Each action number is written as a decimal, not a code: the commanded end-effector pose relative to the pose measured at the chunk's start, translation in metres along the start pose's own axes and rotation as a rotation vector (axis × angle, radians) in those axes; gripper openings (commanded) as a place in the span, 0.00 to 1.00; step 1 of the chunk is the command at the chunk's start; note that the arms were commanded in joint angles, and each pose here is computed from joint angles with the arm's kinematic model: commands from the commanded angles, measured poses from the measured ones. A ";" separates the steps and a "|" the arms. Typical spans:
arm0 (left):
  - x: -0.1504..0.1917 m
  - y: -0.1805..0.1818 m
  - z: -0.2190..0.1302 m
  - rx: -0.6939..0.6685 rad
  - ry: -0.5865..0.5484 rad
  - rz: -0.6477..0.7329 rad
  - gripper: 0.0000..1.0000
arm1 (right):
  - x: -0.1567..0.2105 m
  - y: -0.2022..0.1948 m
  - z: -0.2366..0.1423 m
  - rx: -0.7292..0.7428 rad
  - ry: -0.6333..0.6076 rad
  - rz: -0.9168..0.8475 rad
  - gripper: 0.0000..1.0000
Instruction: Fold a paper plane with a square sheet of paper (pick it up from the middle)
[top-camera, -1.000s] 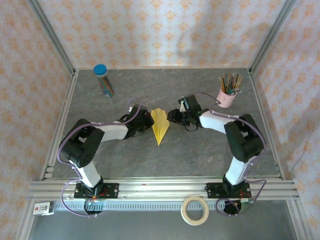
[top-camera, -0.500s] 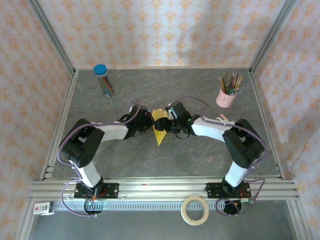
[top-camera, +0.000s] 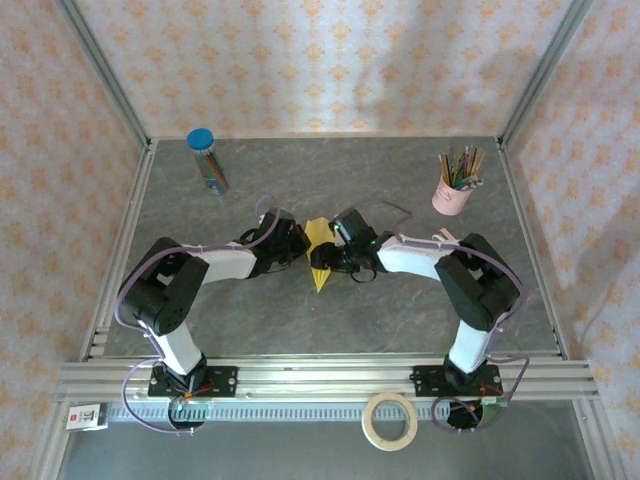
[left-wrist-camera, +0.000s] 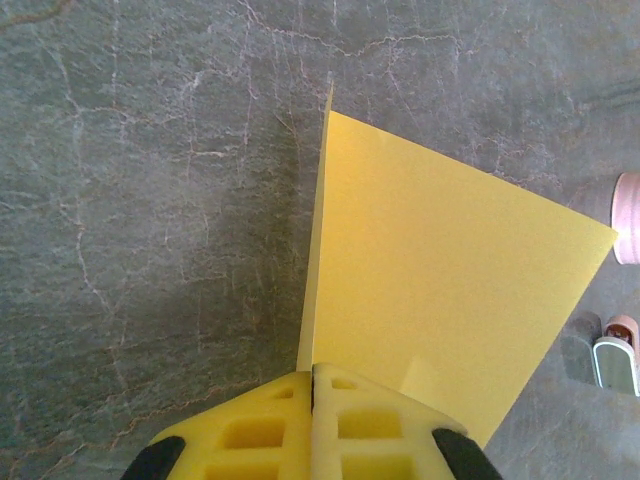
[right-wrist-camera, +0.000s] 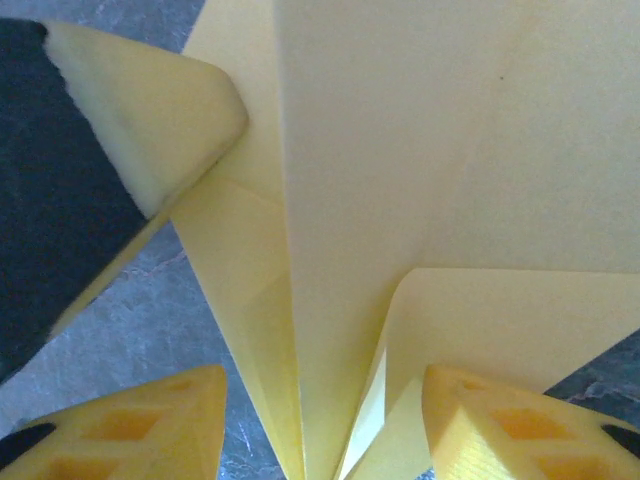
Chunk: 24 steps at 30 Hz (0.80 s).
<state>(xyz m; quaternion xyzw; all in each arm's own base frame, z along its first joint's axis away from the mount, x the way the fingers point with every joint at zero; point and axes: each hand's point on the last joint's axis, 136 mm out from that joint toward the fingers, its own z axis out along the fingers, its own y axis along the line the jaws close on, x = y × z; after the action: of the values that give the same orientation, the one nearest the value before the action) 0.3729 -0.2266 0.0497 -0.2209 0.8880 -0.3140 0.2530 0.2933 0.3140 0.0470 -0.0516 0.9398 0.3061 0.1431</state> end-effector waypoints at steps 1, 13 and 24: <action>-0.001 -0.009 0.000 0.031 -0.002 0.001 0.03 | -0.003 0.000 0.004 0.022 0.000 -0.016 0.51; 0.000 -0.010 -0.001 0.031 0.007 0.009 0.05 | -0.009 -0.007 0.006 0.073 -0.015 0.003 0.40; 0.005 -0.015 -0.002 0.085 0.028 -0.031 0.05 | -0.011 -0.013 0.007 0.112 -0.025 0.016 0.28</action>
<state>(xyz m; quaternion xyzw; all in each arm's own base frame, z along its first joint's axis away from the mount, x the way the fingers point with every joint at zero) 0.3713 -0.2321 0.0520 -0.2181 0.8852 -0.3299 0.2450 0.3030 0.3083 0.0376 -0.0389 0.9498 0.2726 0.1487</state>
